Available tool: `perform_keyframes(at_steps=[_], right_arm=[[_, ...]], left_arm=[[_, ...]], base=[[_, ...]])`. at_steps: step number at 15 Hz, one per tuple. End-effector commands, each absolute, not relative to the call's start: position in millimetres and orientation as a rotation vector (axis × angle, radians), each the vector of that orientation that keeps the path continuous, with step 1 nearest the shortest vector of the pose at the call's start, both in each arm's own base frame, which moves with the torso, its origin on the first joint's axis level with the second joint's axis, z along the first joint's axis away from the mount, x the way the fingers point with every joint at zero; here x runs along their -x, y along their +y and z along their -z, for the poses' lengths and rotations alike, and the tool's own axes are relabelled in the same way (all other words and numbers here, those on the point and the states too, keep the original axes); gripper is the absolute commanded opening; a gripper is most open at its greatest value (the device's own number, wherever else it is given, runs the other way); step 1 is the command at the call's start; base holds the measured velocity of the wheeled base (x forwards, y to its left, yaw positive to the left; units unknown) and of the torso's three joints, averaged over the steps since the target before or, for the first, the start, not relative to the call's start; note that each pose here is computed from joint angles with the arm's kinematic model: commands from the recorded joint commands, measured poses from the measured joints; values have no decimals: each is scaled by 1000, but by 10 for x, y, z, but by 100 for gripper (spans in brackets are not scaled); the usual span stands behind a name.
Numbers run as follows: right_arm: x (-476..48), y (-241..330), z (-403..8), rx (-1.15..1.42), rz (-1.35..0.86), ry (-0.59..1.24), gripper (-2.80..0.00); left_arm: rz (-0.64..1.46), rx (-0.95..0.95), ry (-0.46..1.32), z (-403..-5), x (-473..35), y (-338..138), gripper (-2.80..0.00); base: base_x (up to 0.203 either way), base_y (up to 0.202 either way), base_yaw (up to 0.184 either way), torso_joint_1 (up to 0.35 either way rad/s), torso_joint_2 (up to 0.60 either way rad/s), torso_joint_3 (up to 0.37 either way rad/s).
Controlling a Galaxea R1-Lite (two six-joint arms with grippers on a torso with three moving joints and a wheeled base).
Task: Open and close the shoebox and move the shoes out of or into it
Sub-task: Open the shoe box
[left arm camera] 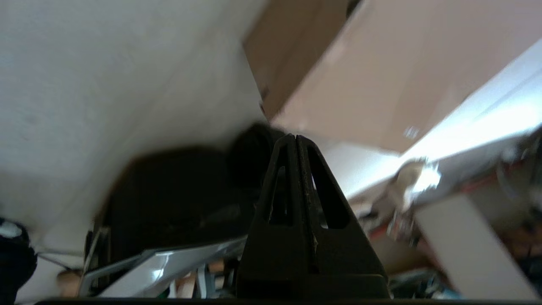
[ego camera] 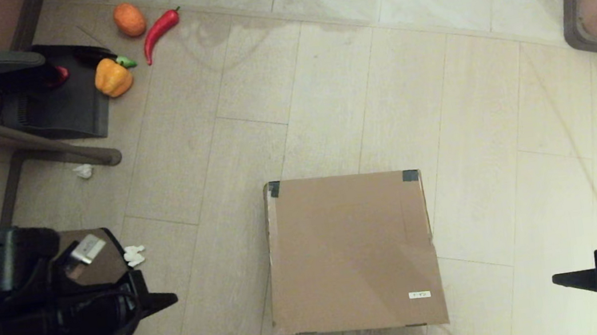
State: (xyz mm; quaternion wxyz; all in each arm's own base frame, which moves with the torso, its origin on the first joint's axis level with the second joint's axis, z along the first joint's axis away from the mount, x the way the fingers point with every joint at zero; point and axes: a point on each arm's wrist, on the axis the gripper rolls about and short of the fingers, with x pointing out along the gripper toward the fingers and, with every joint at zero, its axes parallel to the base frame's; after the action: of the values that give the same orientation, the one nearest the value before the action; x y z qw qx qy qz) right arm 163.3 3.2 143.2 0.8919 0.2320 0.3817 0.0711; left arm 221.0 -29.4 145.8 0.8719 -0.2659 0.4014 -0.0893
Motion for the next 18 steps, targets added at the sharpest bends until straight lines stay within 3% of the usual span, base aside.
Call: perform_keyframes(at_steps=[1, 3, 10, 18], right_arm=[[-1787, 29, -1196, -501, -124, 899, -280], [-1873, 24, -1015, -512, -105, 961, -280], [-2720, 42, -237, -492, -134, 924, -280], [-3403, 465, 102, -476, -240, 877, -280]], left_arm=[[191, 540, 946, -1219, -2341, -422, -280], [192, 535, 982, -1011, -2515, -518, -280], [311, 504, 802, -164, -3253, -904, -280], [256, 478, 699, 49, -3805, -1084, -280]], base=[[0, 0, 0, 0, 0, 0], [0, 0, 0, 0, 0, 0], [0, 0, 0, 0, 0, 0], [0, 0, 0, 0, 0, 0]])
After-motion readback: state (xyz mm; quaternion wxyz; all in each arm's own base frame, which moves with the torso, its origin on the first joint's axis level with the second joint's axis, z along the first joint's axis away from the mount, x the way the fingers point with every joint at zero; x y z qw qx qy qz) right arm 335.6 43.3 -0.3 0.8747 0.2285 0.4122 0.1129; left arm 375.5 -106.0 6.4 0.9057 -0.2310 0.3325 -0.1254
